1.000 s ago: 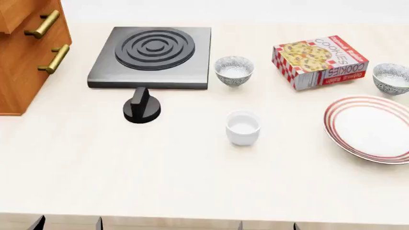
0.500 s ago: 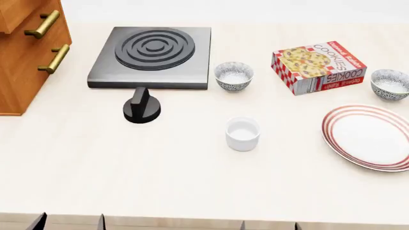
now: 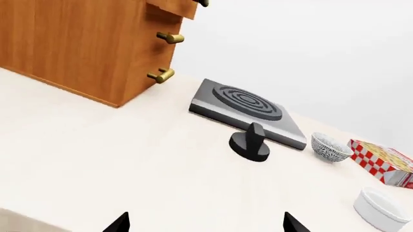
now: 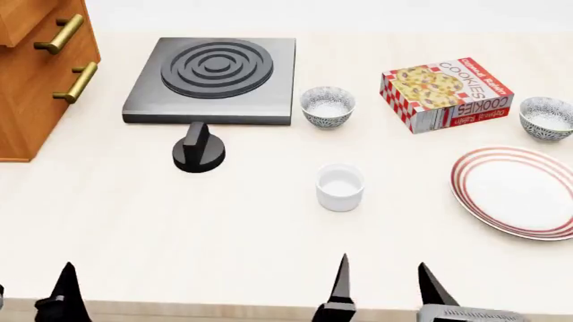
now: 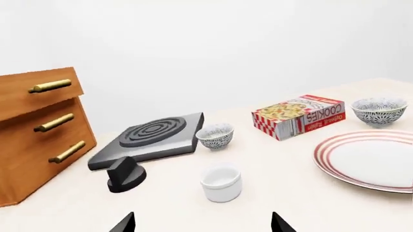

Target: Pick the akita bowl next to the plate and place it on the plate.

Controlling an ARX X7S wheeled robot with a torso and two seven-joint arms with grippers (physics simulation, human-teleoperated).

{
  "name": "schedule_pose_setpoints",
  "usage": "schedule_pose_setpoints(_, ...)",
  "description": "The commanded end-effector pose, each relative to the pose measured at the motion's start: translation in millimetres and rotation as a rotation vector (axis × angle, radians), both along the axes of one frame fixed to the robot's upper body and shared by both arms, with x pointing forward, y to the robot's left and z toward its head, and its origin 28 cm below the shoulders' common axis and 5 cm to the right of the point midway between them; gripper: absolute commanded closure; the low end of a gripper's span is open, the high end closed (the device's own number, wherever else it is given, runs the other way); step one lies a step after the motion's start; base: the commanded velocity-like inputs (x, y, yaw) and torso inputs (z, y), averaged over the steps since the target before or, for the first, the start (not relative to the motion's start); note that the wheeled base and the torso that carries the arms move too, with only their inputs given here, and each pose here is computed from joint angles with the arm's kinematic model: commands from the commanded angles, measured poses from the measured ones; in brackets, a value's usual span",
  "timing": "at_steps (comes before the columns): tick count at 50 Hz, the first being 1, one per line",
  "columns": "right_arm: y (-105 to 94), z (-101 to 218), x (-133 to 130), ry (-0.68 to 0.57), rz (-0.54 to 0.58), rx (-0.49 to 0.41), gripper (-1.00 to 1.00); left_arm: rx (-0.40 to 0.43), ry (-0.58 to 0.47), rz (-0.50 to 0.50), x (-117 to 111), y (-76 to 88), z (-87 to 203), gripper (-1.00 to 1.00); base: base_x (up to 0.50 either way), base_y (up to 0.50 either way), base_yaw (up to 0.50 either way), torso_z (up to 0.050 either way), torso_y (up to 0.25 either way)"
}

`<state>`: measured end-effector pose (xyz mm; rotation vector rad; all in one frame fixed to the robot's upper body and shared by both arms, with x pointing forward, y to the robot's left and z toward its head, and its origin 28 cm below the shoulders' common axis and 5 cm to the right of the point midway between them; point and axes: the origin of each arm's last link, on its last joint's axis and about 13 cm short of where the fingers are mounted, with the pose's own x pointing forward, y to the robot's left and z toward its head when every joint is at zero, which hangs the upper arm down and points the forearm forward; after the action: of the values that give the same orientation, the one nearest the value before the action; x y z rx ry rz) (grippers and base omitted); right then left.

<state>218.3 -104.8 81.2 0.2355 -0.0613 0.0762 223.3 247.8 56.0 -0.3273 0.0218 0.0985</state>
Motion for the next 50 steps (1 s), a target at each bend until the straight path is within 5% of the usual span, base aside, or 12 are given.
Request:
schedule_pose_setpoints(1, -1.7, 52.0, 3.6, -0.089, 0.053, 0.053, -1.00, -0.046, -0.007, 0.062, 5.9, 18.0, -2.4, -1.00, 0.00, 0.00, 0.00, 0.000, 0.000)
schedule_pose_setpoints(14, -8.0, 96.4, 15.6, -0.221, 0.055, 0.115, -1.00, -0.088, -0.045, 0.077, 10.9, 23.2, -8.6, -1.00, 0.00, 0.00, 0.00, 0.000, 0.000)
schedule_pose_setpoints(50, -10.3, 89.3, 18.5, -0.189, 0.048, 0.113, -1.00, -0.086, -0.048, 0.091, 12.0, 21.9, -9.2, -1.00, 0.00, -0.39, 0.00, 0.000, 0.000)
